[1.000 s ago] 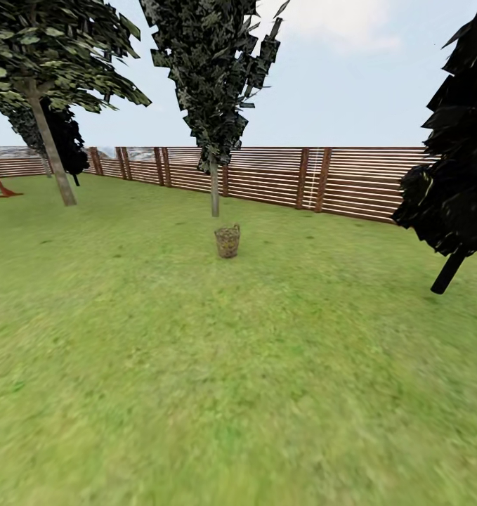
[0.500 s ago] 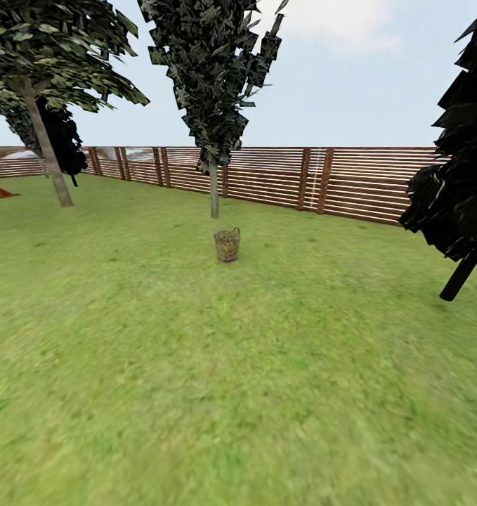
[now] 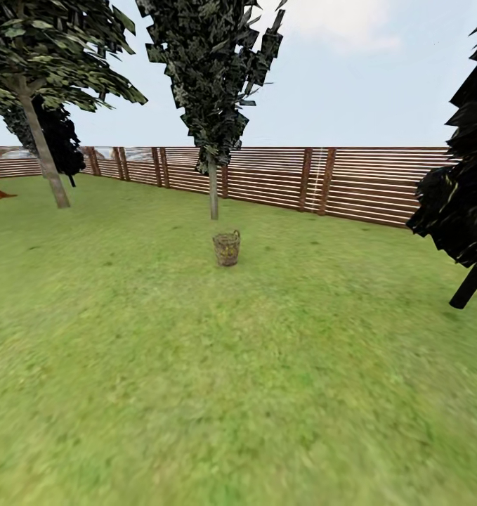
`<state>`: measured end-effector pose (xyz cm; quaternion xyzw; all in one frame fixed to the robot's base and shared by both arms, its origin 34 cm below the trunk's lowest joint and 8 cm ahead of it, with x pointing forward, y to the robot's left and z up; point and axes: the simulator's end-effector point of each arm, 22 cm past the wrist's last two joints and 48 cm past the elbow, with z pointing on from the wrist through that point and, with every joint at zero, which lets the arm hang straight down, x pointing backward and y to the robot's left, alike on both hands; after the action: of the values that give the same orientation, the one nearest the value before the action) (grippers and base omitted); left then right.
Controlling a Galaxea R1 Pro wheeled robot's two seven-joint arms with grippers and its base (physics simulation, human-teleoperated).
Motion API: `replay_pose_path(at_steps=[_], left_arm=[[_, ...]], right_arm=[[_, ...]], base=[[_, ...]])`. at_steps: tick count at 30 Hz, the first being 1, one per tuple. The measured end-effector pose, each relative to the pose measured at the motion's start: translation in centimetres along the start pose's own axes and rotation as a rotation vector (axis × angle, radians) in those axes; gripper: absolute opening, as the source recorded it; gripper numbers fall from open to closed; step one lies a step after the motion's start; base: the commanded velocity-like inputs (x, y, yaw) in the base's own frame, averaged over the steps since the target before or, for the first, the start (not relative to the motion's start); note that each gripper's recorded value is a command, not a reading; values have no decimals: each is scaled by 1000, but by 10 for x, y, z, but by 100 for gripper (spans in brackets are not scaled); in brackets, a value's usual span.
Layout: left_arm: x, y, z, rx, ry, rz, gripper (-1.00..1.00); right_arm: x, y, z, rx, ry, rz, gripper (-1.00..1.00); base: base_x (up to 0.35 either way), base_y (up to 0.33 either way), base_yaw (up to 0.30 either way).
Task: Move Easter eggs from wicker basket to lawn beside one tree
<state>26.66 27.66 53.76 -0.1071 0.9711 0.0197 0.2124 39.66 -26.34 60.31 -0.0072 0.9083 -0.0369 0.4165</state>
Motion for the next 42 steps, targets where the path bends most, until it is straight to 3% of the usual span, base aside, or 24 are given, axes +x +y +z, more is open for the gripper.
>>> replay_pose_path(at_steps=[3, 6, 11, 16, 20, 23, 28, 42], left_arm=[[0, 1, 0, -2, -1, 0, 100], [-6, 3, 1, -4, -13, 0, 100], [-58, 10, 7, -10, -120, -3, 100], [-98, 4, 9, 4, -172, -5, 100], [-101, 5, 11, 2, -133, -34, 100], [-71, 8, 12, -9, -73, -68, 100], [-51, 23, 8, -38, -76, -76, 100], [-43, 22, 7, -34, -68, -74, 100]], right_arm=[[-38, -7, 21, 32, -63, 6, 100], [-45, -13, 30, 47, -60, 6, 100], [-35, -20, 30, 58, -31, 4, 100], [-31, -25, 29, 64, -27, -4, 100], [-35, -28, 29, 60, -46, -14, 100], [-33, -27, 27, 57, -52, -15, 100], [-14, -25, 20, 54, -11, -18, 100], [-5, -30, 17, 66, 12, -12, 100]], base=[[333, 0, 0], [333, 0, 0], [333, -30, 0], [333, -75, 0], [333, -89, 0], [333, -101, 4], [333, -121, 146], [333, -96, 215]])
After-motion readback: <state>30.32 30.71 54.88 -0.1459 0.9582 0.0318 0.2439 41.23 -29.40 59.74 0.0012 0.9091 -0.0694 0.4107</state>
